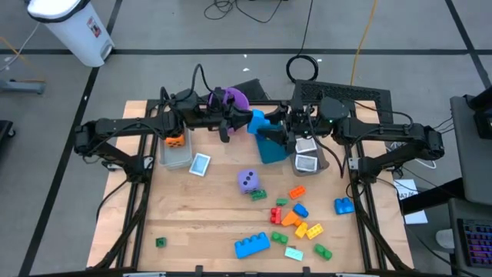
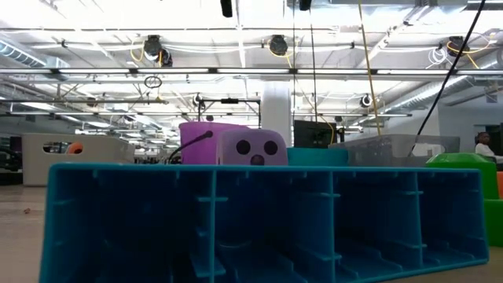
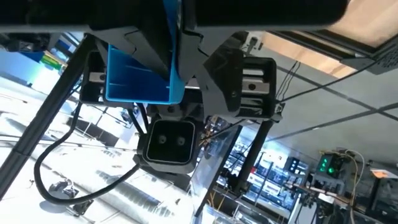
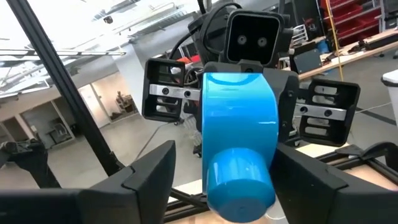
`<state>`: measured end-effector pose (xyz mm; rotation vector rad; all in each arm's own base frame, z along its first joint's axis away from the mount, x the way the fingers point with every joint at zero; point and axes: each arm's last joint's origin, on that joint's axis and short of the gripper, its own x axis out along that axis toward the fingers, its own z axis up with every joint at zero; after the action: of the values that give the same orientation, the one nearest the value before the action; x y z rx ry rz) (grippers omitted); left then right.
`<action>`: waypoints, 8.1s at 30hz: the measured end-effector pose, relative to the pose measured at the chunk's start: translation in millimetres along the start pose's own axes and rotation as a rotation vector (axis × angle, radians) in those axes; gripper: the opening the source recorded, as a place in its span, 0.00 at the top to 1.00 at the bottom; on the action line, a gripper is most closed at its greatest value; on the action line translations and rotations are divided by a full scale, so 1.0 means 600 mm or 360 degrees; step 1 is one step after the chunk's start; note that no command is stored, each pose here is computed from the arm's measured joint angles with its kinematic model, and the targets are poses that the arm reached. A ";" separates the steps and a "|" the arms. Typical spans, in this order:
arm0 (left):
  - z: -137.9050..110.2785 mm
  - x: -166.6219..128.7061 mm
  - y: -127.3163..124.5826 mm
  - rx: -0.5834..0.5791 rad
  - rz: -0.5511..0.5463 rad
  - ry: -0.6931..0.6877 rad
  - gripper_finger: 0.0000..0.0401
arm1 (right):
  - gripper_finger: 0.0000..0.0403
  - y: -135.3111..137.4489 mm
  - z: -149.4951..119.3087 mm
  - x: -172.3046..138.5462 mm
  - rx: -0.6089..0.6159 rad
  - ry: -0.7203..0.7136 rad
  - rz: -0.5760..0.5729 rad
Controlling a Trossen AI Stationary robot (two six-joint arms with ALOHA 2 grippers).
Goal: Pick & Place Toys
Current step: Put the blue game piece into the blue bin, then put the green game piece into the blue bin
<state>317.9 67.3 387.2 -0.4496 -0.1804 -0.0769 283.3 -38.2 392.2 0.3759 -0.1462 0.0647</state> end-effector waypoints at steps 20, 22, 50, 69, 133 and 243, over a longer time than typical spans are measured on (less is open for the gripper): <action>0.000 0.000 0.000 0.0021 -0.0004 0.0000 0.73 | 0.67 0.000 0.000 0.000 -0.0048 -0.0003 -0.0002; 0.001 0.000 -0.001 0.0044 -0.0008 -0.0014 0.69 | 0.67 0.000 0.001 0.000 -0.0042 -0.0005 -0.0002; 0.143 -0.132 -0.039 0.0356 -0.0268 -0.0329 0.44 | 0.67 0.015 0.156 -0.061 -0.0293 0.0362 -0.0558; 0.139 -0.143 -0.068 0.0182 -0.0466 -0.0192 0.44 | 0.66 -0.184 -0.007 0.047 0.0090 0.1472 -0.1117; 0.065 -0.089 -0.093 -0.0111 -0.0570 0.0178 0.44 | 0.43 -0.324 -0.082 0.028 0.0643 0.1443 -0.1013; -0.471 -0.382 -0.361 0.0166 0.0709 0.2683 0.39 | 0.47 0.292 -0.288 0.018 0.0556 0.0437 -0.0252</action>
<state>112.9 -243.2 185.5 -0.1948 1.5598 0.0103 300.9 188.6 298.0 0.7207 0.1694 -0.0157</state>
